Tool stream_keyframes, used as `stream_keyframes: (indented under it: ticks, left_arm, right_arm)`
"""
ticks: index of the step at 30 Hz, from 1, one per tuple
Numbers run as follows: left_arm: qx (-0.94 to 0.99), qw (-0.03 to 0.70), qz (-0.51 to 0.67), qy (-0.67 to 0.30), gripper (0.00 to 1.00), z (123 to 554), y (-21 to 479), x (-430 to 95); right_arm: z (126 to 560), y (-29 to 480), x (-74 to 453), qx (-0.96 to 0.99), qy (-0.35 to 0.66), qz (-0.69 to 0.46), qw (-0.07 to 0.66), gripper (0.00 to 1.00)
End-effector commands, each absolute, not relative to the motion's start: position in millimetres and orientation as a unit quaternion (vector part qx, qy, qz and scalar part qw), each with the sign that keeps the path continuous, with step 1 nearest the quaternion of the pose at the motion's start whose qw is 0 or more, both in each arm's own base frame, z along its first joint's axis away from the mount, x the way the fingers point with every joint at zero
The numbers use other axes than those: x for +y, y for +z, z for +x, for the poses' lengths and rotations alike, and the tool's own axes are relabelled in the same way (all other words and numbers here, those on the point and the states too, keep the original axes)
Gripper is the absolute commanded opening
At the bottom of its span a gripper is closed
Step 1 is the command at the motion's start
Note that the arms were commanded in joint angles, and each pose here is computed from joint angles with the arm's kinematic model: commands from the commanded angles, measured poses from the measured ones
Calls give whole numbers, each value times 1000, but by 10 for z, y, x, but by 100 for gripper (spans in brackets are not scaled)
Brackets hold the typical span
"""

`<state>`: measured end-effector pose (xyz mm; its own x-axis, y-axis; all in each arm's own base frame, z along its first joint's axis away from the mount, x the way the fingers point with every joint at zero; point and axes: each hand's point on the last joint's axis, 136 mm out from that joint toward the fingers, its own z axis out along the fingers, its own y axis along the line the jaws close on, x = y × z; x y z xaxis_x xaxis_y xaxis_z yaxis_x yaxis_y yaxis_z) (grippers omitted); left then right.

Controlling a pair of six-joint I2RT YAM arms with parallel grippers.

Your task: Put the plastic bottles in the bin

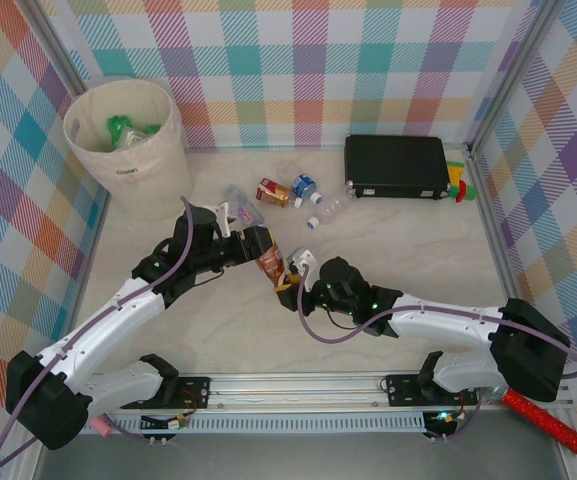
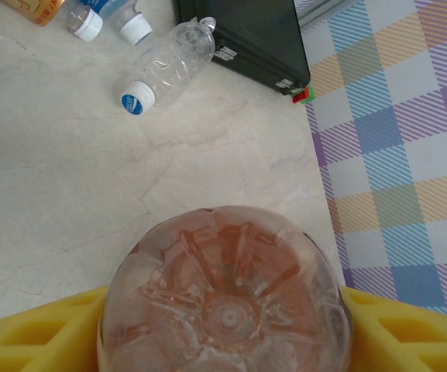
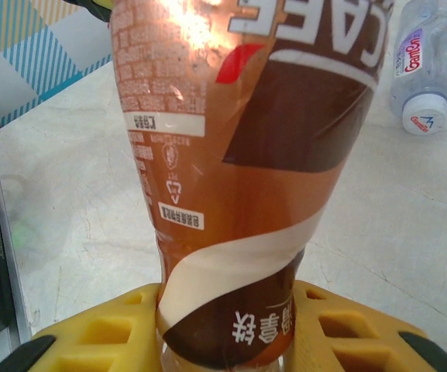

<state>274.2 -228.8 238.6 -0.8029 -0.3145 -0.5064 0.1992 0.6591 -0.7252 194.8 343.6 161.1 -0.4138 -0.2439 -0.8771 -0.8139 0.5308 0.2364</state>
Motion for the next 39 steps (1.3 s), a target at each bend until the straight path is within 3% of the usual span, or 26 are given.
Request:
stream_keyframes:
  ticks: [1, 3, 7, 8, 10, 12, 14, 26, 39]
  left_arm:
    - [858, 307, -22, -412, 65, 2705, 2365, -2300]
    - [860, 308, -21, -406, 54, 2710, 2355, -2289]
    - [859, 314, -23, -403, 52, 2704, 2378, -2260]
    - [859, 317, -25, -401, 52, 2701, 2389, -2242]
    - [858, 327, -26, -395, 52, 2697, 2422, -2197]
    - [860, 334, -30, -385, 51, 2678, 2444, -2137]
    - [862, 341, -31, -373, 51, 2663, 2467, -2079]
    - [861, 429, -55, -267, 51, 2749, 2903, -1580]
    - [817, 547, -167, -79, 50, 3156, 3936, -416]
  right_arm:
    - [1926, 1759, 3549, 749, 357, -356, 430, 34]
    - [1925, 1757, 3552, 749, 357, -356, 430, 34]
    - [1927, 1759, 3548, 749, 357, -354, 431, 38]
    - [1929, 1756, 3548, 750, 357, -353, 431, 44]
    - [1944, 1749, 3540, 752, 354, -350, 433, 67]
    - [1957, 1750, 3535, 752, 353, -346, 435, 75]
    - [1979, 1755, 3517, 754, 350, -339, 440, 98]
    - [2092, 1844, 3366, 754, 339, -296, 478, 99]
    - [2068, 1946, 3297, 746, 354, -277, 491, 99]
